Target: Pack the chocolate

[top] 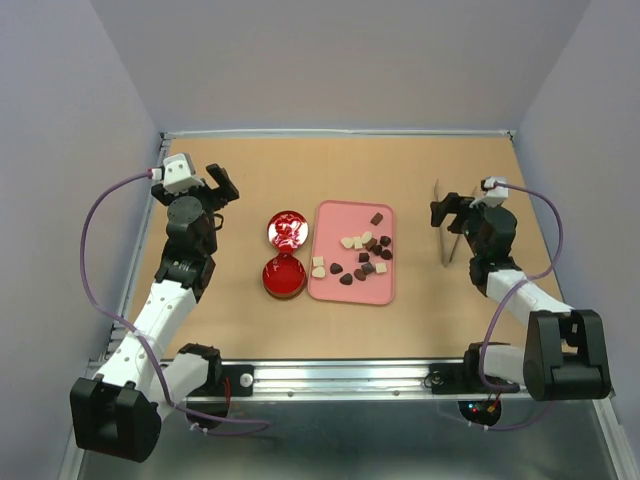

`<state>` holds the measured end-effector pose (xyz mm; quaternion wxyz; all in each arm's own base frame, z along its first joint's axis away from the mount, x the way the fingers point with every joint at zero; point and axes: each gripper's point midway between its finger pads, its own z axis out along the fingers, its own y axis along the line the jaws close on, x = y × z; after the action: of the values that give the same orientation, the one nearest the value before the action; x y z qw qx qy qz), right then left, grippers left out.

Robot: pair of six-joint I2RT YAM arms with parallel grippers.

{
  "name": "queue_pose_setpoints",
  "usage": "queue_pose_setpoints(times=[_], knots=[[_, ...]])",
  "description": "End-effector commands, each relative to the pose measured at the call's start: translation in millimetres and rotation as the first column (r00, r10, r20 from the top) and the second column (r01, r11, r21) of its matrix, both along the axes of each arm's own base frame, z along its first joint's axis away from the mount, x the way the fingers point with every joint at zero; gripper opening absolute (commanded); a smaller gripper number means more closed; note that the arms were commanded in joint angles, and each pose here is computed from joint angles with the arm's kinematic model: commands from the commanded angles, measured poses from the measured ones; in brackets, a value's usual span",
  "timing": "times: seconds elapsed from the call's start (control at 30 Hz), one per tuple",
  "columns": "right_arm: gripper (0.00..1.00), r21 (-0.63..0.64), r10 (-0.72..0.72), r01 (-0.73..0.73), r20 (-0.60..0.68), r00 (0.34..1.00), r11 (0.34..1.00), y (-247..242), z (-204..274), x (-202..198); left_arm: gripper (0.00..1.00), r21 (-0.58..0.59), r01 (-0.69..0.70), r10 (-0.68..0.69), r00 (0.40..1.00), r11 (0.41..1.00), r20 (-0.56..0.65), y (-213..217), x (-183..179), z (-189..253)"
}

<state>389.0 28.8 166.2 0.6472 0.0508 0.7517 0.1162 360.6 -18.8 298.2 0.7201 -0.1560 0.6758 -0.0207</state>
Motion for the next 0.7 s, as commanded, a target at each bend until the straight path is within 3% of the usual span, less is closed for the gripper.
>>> queue_pose_setpoints(times=[0.0, 0.13, 0.27, 0.37, 0.53, 0.63, 0.67], knots=[[1.00, 0.045, -0.078, 0.075, 0.079, 0.994, 0.996, -11, 37, 15, 0.99, -0.045, -0.018, 0.022, 0.995, 0.999, 0.099, 2, -3, 41], [1.00, 0.201, -0.245, 0.227, 0.069, 0.967, 0.953, -31, 45, 20, 0.99, -0.073, -0.009, 0.014, 0.998, 0.997, 0.066, -1, 2, 38], [1.00, 0.232, -0.222, 0.200, 0.072, 0.973, 0.952, -25, 48, 19, 0.99, -0.045, 0.032, -0.030, 0.998, 0.998, 0.056, -9, 6, 37], [1.00, 0.183, -0.139, 0.118, 0.106, 0.985, 0.976, -14, 57, 13, 0.99, -0.027, 0.095, -0.094, 0.994, 0.995, 0.059, -20, 6, 36], [1.00, 0.103, -0.129, 0.116, 0.129, 0.983, 0.988, -17, 65, 3, 0.99, -0.036, 0.087, -0.085, 0.995, 0.996, 0.057, -18, 6, 35], [1.00, 0.085, -0.185, 0.179, 0.062, 0.981, 0.980, -27, 56, 8, 0.99, -0.042, 0.078, -0.074, 0.993, 0.996, 0.087, -15, 0, 40], [1.00, 0.066, -0.201, 0.202, -0.017, 0.979, 0.977, -30, 40, 7, 0.99, -0.041, 0.078, -0.073, 0.993, 0.996, 0.094, -15, -1, 41]])
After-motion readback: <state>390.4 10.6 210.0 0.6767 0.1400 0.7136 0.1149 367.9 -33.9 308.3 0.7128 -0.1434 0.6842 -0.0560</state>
